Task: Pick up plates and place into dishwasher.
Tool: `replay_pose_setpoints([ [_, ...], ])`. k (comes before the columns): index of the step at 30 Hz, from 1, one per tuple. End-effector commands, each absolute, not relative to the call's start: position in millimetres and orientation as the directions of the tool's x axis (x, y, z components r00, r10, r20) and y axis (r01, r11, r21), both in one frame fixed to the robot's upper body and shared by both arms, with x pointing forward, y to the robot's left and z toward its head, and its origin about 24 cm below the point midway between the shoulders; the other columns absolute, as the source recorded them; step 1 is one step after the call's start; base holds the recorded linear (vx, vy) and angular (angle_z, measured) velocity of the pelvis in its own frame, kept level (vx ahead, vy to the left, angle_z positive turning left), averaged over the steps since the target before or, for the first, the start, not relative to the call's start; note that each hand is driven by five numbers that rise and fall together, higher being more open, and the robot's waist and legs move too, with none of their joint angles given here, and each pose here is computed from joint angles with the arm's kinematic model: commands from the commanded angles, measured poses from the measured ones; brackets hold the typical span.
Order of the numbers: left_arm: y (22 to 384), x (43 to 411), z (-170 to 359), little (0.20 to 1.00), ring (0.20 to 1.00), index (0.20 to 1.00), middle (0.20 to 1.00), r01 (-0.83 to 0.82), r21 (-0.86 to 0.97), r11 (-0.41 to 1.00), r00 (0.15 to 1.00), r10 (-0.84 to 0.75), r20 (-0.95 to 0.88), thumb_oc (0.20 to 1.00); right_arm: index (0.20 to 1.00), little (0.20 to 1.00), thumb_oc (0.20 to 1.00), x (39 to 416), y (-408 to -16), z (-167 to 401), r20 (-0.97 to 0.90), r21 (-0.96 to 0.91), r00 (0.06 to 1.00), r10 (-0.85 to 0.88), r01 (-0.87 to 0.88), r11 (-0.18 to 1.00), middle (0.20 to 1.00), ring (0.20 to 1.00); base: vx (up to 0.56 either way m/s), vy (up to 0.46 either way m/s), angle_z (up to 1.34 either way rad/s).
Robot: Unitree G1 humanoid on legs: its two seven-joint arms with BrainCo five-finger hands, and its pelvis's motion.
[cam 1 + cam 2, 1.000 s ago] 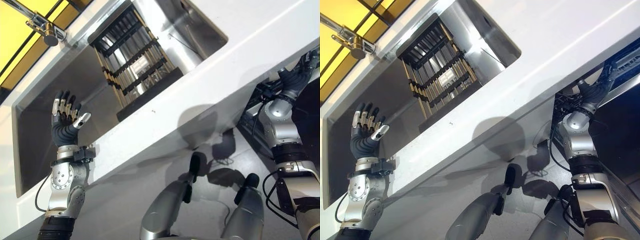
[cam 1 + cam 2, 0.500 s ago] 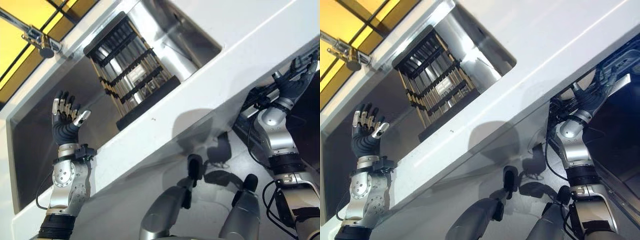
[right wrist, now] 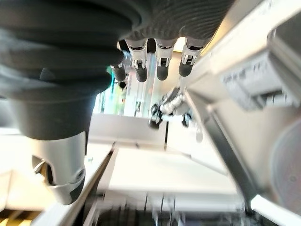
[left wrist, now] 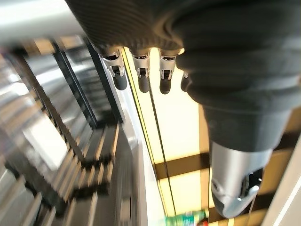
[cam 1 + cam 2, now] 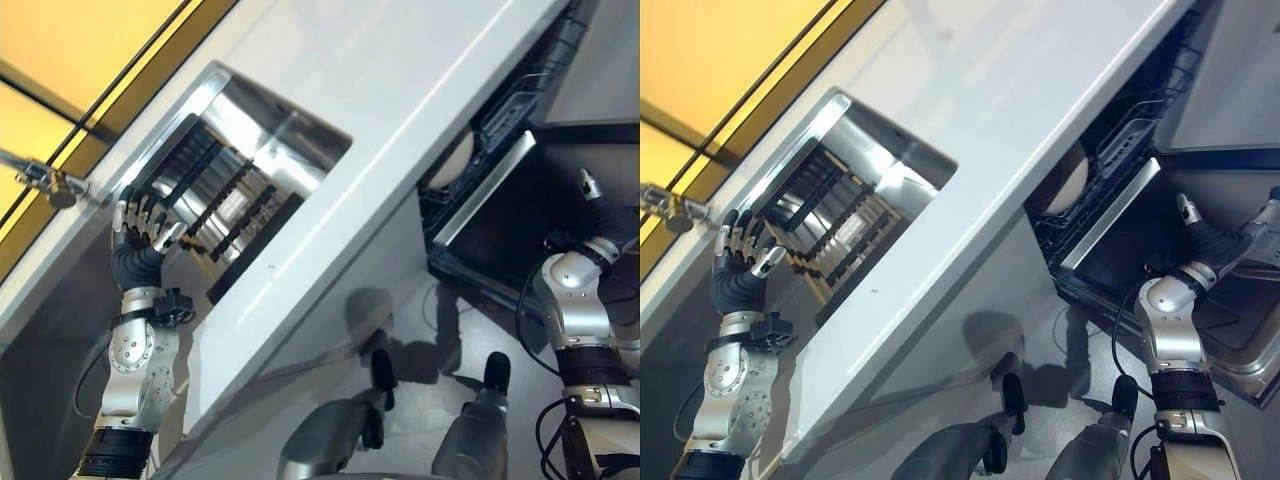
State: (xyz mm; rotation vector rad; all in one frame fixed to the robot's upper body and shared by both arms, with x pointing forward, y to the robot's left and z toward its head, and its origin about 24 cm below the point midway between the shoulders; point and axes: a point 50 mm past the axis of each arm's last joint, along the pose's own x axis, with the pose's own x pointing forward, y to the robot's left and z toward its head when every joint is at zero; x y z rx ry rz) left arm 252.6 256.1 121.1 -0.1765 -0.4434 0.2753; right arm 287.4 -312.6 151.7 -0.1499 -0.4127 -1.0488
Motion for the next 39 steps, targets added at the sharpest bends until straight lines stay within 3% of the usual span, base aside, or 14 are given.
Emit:
replay_pose_setpoints([
  [1,265.0,245.2,135.3,1.0,1.0,1.0,1.0,-0.261,-0.151,0.953,0.828,0.301,0.473,1.0,1.0,1.0,1.0,258.6,-309.0,135.0,0.434,0.136,0.393,-0.811,0.861,0.49,1.0,1.0,0.02,-0.153,-0.46],
  [5,279.0,238.0,121.3,1.0,1.0,1.0,1.0,-0.315,-0.091,0.945,0.841,0.323,0.434,1.0,1.0,1.0,1.0,244.1,-303.9,97.0,0.311,0.131,0.403,-0.861,0.879,0.459,1.0,1.0,0.03,-0.248,-0.84],
  [10,290.9,233.0,117.5,1.0,1.0,1.0,1.0,-0.349,-0.091,0.933,0.833,0.353,0.425,1.0,1.0,1.0,1.0,242.8,-312.2,96.8,0.273,0.14,0.36,-0.892,0.903,0.407,1.0,1.0,-0.09,-0.181,-0.72],
  [19,278.3,227.9,103.1,1.0,1.0,1.0,1.0,-0.372,-0.137,0.918,0.842,0.396,0.366,1.0,1.0,1.0,1.0,234.5,-308.2,68.2,0.192,0.065,0.482,-0.855,0.863,0.501,1.0,1.0,-0.05,0.078,-0.57],
  [25,270.1,225.9,98.6,1.0,1.0,1.0,1.0,-0.358,-0.182,0.916,0.842,0.401,0.361,1.0,1.0,1.0,1.0,229.4,-308.8,43.0,0.017,0.319,0.572,-0.82,0.774,0.546,1.0,1.0,-0.03,0.166,-0.29],
  [28,264.0,231.0,103.4,1.0,1.0,1.0,1.0,-0.33,-0.186,0.925,0.843,0.378,0.382,1.0,1.0,1.0,1.0,239.0,-306.2,46.7,0.042,0.374,0.621,-0.782,0.716,0.589,1.0,1.0,-0.05,0.073,0.02],
  [30,256.0,237.4,107.7,1.0,1.0,1.0,1.0,-0.291,-0.18,0.939,0.851,0.341,0.399,1.0,1.0,1.0,1.0,256.6,-301.5,57.4,0.047,0.573,0.673,-0.738,0.587,0.572,1.0,1.0,-0.02,0.026,0.09],
  [33,250.0,241.3,109.4,1.0,1.0,1.0,1.0,-0.265,-0.168,0.949,0.855,0.312,0.413,1.0,1.0,1.0,1.0,273.2,-302.7,70.5,0.1,0.702,0.711,-0.696,0.446,0.556,1.0,1.0,-0.02,-0.019,0.16],
  [39,248.5,241.9,116.5,1.0,1.0,1.0,1.0,-0.192,-0.136,0.972,0.858,0.234,0.458,1.0,1.0,1.0,1.0,318.8,-294.7,125.6,0.334,0.74,0.817,-0.469,0.081,0.668,1.0,1.0,0.02,-0.034,0.27],
])
